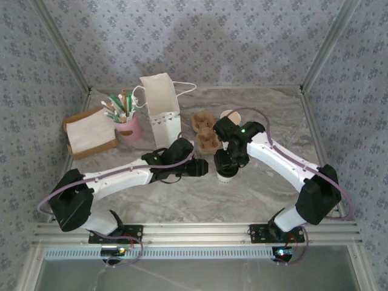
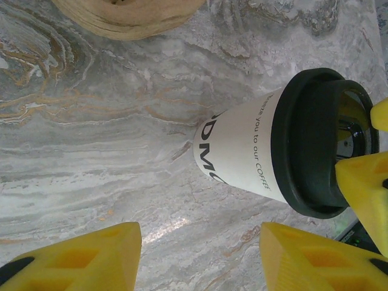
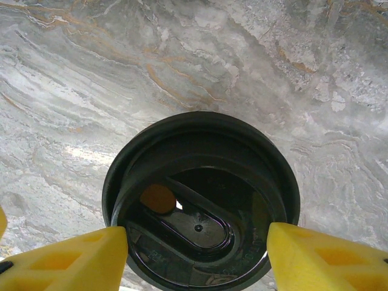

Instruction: Pack the takeout coffee

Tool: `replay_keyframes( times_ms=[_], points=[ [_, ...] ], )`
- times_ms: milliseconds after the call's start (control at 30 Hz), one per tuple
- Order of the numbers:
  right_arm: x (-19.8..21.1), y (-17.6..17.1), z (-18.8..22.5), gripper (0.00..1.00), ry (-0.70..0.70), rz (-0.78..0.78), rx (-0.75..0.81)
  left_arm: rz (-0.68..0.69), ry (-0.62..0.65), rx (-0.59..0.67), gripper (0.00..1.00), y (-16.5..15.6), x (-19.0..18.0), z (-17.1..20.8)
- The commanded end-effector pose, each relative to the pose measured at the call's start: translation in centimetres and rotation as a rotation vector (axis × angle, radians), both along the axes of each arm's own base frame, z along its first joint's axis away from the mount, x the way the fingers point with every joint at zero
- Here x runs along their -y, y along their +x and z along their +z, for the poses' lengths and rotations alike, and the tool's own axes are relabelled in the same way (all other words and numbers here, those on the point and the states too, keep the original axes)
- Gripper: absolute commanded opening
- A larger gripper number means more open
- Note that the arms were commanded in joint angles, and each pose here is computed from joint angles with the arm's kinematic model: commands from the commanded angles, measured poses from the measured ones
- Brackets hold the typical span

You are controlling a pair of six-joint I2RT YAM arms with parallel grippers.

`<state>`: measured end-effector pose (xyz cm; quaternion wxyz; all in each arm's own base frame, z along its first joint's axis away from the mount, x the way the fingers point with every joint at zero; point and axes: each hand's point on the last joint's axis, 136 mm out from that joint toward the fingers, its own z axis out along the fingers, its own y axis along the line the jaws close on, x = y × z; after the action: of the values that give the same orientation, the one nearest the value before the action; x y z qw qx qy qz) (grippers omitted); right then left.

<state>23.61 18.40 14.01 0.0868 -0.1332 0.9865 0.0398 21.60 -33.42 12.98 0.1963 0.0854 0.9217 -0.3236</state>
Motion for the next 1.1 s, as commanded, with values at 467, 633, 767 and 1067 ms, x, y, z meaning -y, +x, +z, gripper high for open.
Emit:
replay_keyframes(
  times_ms=[467,633,767,1067],
  points=[
    [1.7,-1.2,-0.8,0.66,-0.081,-0.003,-0.044,-0.034,-0.037,0.009,0.54,0.2,1.7,0.6],
    [1.0,-0.9,1.4,0.67,-0.027,-0.002,-0.007,-0.032,-0.037,0.011,0.54,0.2,1.8,0.7],
    [0.9,-0.6,0.9,0.67,-0.027,-0.004,-0.021,-0.03,-0.037,0.013,0.54,0.2,1.8,0.7],
    [1.1,-1.3,-2.5,0.67,-0.062,0.0,-0.088,-0.028,-0.034,0.01,0.54,0.2,1.6,0.4]
  ],
)
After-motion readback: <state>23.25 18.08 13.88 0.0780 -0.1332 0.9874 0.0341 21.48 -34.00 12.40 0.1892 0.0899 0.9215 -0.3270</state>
